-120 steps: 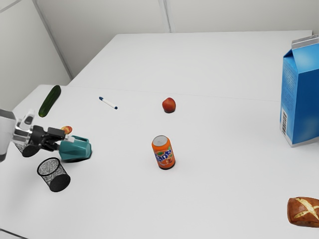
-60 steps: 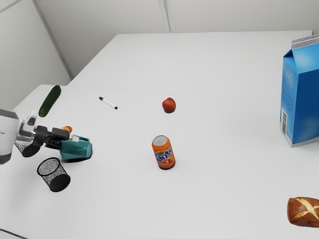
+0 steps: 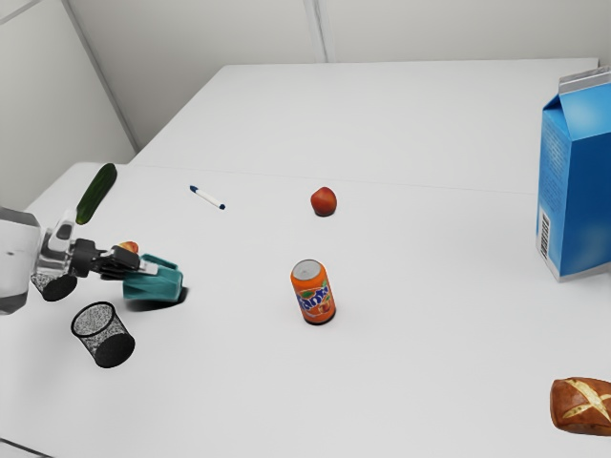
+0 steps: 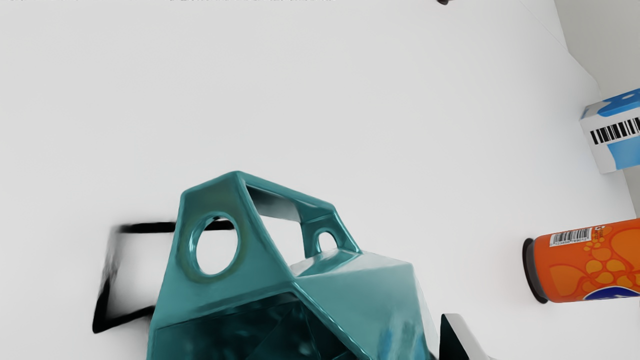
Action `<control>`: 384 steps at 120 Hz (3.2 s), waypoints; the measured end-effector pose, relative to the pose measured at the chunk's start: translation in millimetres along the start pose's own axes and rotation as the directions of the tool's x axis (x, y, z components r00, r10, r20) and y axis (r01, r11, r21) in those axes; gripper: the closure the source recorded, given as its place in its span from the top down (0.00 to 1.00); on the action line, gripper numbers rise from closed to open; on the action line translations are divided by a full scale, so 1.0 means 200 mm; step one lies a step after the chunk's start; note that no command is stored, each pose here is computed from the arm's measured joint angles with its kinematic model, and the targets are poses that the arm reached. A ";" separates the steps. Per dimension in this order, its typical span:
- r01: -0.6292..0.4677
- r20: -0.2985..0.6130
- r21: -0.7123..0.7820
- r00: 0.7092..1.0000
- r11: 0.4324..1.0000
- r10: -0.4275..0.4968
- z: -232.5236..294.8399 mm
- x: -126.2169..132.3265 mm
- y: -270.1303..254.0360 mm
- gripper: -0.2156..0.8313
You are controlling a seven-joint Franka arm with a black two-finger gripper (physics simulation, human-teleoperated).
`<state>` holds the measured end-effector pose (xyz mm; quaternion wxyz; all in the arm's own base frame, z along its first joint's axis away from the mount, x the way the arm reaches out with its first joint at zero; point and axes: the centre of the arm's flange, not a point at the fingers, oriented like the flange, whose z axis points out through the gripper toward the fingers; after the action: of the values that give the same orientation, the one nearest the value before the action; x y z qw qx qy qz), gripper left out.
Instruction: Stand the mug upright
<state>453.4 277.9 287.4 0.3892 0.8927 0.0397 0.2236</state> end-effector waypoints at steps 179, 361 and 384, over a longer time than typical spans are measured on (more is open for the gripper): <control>-0.608 0.645 0.404 0.719 0.683 0.258 0.86 0.30 1.18 0.05; -0.408 0.491 0.585 0.866 0.701 0.094 1.17 0.14 1.27 0.33; -0.406 0.487 0.585 0.868 0.702 0.097 1.17 0.15 1.29 0.46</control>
<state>553.8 -51.7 341.7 0.0052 0.9945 -0.0929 0.0490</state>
